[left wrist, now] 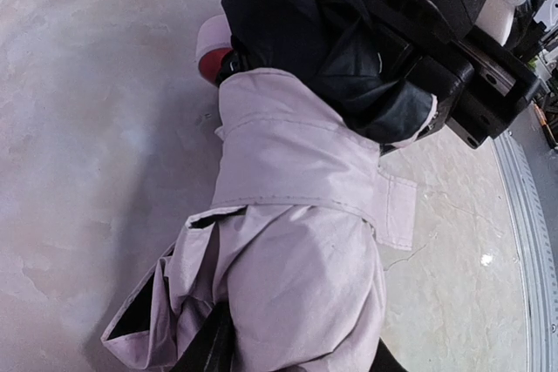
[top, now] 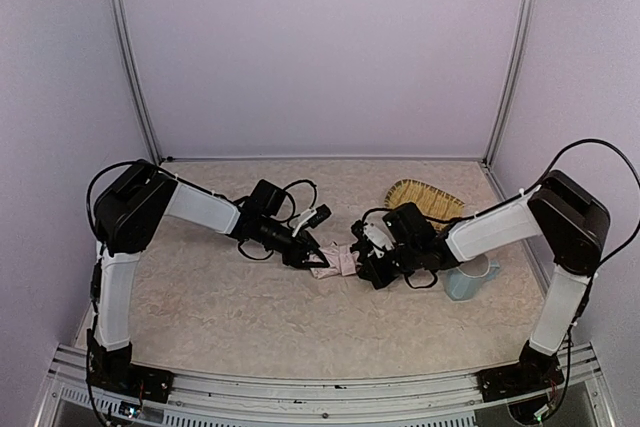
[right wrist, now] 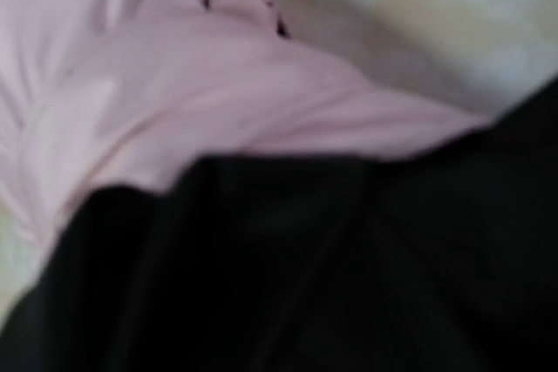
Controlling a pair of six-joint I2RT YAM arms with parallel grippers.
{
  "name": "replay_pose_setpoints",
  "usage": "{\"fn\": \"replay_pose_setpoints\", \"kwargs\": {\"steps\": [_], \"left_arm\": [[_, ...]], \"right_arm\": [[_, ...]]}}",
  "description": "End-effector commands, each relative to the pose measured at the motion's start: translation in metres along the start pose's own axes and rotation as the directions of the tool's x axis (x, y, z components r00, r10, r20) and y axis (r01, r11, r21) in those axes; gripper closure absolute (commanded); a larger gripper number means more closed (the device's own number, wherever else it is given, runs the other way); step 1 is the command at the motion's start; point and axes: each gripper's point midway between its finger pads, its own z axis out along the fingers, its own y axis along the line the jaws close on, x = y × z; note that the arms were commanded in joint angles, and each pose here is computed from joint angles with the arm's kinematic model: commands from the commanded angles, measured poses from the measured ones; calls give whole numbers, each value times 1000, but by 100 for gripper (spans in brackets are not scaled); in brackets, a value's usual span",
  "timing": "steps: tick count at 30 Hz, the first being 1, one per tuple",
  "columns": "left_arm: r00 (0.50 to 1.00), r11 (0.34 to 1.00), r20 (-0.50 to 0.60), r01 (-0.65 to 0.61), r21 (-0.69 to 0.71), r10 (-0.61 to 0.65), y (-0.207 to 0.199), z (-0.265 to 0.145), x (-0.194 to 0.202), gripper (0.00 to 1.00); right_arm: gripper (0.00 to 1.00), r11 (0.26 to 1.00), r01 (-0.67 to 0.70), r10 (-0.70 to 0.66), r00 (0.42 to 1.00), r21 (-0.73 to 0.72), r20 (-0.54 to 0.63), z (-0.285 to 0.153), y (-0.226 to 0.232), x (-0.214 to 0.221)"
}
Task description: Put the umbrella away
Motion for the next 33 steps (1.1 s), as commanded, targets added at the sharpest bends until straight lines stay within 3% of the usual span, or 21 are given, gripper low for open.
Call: {"fn": "replay_pose_setpoints", "kwargs": {"steps": [1, 3, 6, 9, 10, 12, 13, 16, 20, 22, 28, 33], "left_arm": [[904, 949, -308, 244, -199, -297, 28, 2, 133, 100], [911, 954, -302, 228, -194, -280, 28, 0, 128, 100], [917, 962, -307, 210, -175, -256, 26, 0, 122, 100], [915, 967, -321, 208, -148, -246, 24, 1, 118, 100], [915, 968, -323, 208, -138, -242, 23, 1, 117, 100], [918, 974, -326, 208, -94, -227, 15, 2, 115, 100], [919, 976, -327, 207, -71, -219, 11, 2, 114, 100], [919, 978, -338, 205, -31, -203, 5, 4, 113, 100], [911, 981, -370, 192, -15, -184, 2, 7, 113, 100], [910, 983, -375, 186, -10, -176, 1, 8, 112, 100], [912, 984, -378, 176, 6, -161, -2, 8, 110, 100], [909, 984, -383, 180, 11, -162, -1, 9, 111, 100]], "right_arm": [[100, 993, 117, -117, 993, -2, 10, -8, 11, 8], [100, 969, 231, -227, 973, -87, 49, -28, 43, 1], [80, 916, 317, -308, 948, -247, 77, -68, 84, -22], [60, 897, 387, -387, 921, -213, 45, -94, 87, -53], [49, 891, 408, -411, 911, -200, 25, -99, 84, -59], [10, 869, 466, -475, 879, -166, -24, -101, 74, -67], [1, 862, 493, -502, 863, -116, -56, -99, 64, -72], [0, 793, 608, -605, 783, -28, -144, -84, 42, -77], [2, 653, 753, -753, 632, -80, -183, -57, 41, -72], [6, 613, 785, -783, 588, -93, -203, -45, 37, -74], [16, 564, 823, -806, 531, -66, -262, -10, 19, -73], [29, 546, 835, -801, 494, -72, -339, 18, 4, -41]]}}
